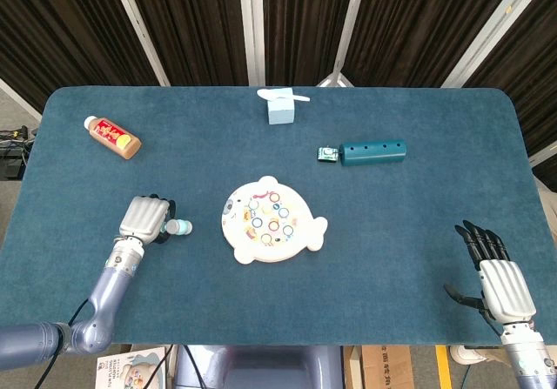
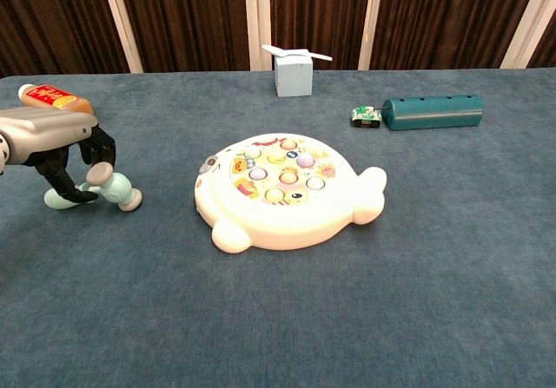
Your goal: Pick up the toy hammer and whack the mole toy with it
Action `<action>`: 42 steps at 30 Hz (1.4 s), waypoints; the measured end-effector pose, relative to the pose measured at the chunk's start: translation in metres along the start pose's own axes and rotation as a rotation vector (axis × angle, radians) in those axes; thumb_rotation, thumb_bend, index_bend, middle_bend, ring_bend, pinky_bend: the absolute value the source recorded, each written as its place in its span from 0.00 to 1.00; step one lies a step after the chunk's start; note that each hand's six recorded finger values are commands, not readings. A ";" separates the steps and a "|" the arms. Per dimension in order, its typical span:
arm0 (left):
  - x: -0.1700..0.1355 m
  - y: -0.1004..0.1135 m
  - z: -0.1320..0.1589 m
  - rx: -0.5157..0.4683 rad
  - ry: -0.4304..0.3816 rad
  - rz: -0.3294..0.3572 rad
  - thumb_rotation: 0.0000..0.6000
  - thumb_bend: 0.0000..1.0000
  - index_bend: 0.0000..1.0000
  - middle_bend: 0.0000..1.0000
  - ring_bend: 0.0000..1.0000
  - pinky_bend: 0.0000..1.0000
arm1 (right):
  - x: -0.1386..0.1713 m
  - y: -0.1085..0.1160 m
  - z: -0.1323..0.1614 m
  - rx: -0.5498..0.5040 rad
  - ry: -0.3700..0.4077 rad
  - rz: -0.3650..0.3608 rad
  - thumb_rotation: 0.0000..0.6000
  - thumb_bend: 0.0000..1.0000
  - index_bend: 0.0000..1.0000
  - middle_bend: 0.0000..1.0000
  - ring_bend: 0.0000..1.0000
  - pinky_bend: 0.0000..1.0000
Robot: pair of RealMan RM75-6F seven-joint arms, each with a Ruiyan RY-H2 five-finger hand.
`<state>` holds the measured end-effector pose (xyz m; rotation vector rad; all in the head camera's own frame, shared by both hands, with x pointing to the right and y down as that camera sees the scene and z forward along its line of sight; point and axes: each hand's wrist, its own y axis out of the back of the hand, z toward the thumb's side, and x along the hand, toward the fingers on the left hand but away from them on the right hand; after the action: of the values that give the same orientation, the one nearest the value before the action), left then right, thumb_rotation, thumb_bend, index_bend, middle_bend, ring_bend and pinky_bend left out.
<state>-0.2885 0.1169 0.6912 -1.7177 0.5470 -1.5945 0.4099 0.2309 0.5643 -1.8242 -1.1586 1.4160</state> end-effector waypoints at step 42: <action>-0.032 0.030 -0.015 -0.137 -0.012 0.098 1.00 0.21 0.26 0.19 0.11 0.16 | 0.001 0.001 0.000 0.017 0.003 -0.006 1.00 0.21 0.00 0.00 0.00 0.00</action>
<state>-0.3025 0.1176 0.6470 -1.7709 0.7375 -1.5068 0.4104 0.2316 0.5629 -1.8089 -1.1460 1.4154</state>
